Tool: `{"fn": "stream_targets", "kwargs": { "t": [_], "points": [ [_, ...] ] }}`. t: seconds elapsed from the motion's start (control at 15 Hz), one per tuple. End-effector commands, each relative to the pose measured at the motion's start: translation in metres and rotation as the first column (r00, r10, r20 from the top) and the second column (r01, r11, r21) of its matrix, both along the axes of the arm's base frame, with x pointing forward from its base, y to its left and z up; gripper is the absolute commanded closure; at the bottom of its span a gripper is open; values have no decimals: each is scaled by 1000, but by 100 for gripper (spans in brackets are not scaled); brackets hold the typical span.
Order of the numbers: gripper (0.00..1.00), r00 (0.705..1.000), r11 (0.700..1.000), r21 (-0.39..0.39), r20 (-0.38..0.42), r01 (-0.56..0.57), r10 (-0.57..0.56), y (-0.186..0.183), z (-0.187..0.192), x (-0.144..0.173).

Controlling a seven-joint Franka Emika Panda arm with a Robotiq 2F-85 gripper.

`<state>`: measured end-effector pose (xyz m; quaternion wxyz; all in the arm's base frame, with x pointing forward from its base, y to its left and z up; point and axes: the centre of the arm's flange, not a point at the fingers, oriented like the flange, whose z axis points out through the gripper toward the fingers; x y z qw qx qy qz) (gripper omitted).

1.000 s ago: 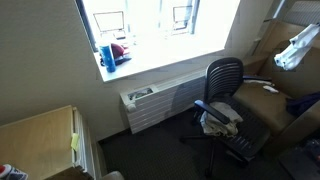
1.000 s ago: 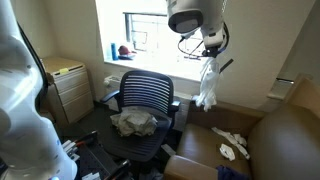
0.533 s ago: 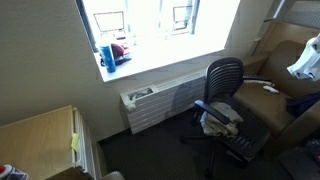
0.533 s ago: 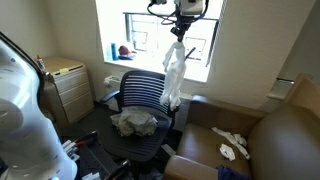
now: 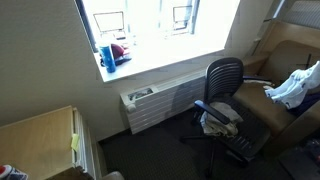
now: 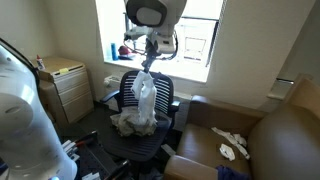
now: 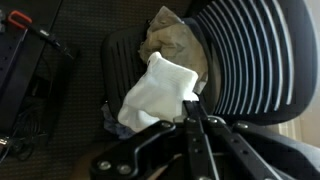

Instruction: Take the cloth on the couch and put it on the chair

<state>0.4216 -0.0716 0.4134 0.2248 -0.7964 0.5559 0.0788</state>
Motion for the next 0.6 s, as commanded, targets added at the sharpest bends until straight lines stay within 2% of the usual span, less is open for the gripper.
{"fn": "stream_targets", "kwargs": {
  "t": [0.0,0.13,0.27,0.4,0.53],
  "points": [
    [100,989,984,-134,70,-120,131,44,-88,-14],
    [100,973,964,-211,128,-160,189,71,-127,-19],
    [100,956,959,-255,227,-127,187,93,-154,-19],
    [100,937,967,-249,324,-47,129,110,-170,-12],
    [100,907,966,-257,413,25,87,123,-177,-6]
  ]
}}
